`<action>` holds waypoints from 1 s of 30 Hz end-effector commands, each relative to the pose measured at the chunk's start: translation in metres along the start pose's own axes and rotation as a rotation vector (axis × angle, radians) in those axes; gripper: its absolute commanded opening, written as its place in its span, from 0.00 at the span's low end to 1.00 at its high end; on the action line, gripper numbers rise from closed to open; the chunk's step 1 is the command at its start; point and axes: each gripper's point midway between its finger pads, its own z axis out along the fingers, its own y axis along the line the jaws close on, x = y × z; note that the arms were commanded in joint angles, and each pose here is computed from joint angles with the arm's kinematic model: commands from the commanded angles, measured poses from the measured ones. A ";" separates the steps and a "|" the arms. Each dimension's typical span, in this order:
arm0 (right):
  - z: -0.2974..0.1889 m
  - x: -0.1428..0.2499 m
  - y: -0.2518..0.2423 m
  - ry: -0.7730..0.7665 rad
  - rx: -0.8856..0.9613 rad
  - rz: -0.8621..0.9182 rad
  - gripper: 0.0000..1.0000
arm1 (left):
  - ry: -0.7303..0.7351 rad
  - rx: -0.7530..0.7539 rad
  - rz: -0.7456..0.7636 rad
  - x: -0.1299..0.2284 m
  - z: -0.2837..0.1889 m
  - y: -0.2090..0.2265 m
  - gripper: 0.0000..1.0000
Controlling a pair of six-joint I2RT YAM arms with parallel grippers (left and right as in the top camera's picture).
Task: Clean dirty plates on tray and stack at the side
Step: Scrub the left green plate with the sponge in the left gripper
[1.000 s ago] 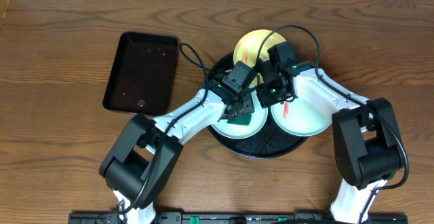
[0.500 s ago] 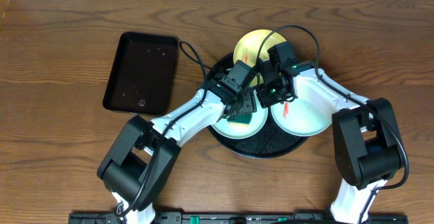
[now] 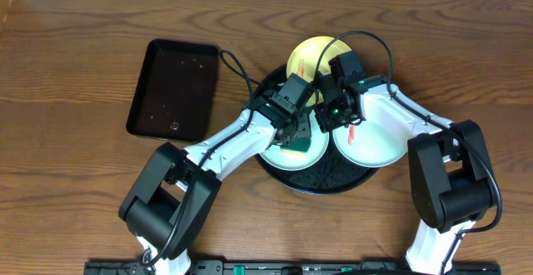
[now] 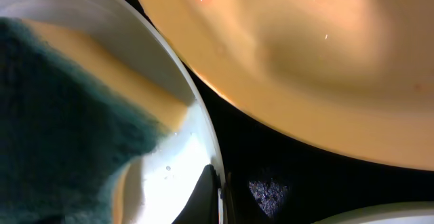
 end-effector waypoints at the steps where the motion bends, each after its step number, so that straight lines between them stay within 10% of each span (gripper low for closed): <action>1: 0.007 0.005 -0.003 0.024 0.016 -0.001 0.01 | 0.020 -0.036 0.013 0.006 0.012 0.009 0.34; 14: 0.007 0.005 -0.003 0.026 0.016 0.000 0.01 | 0.010 -0.140 0.014 0.008 0.020 0.031 0.09; 30: 0.007 0.009 -0.003 0.040 0.019 0.002 0.01 | -0.152 -0.501 0.047 -0.016 -0.003 0.098 0.08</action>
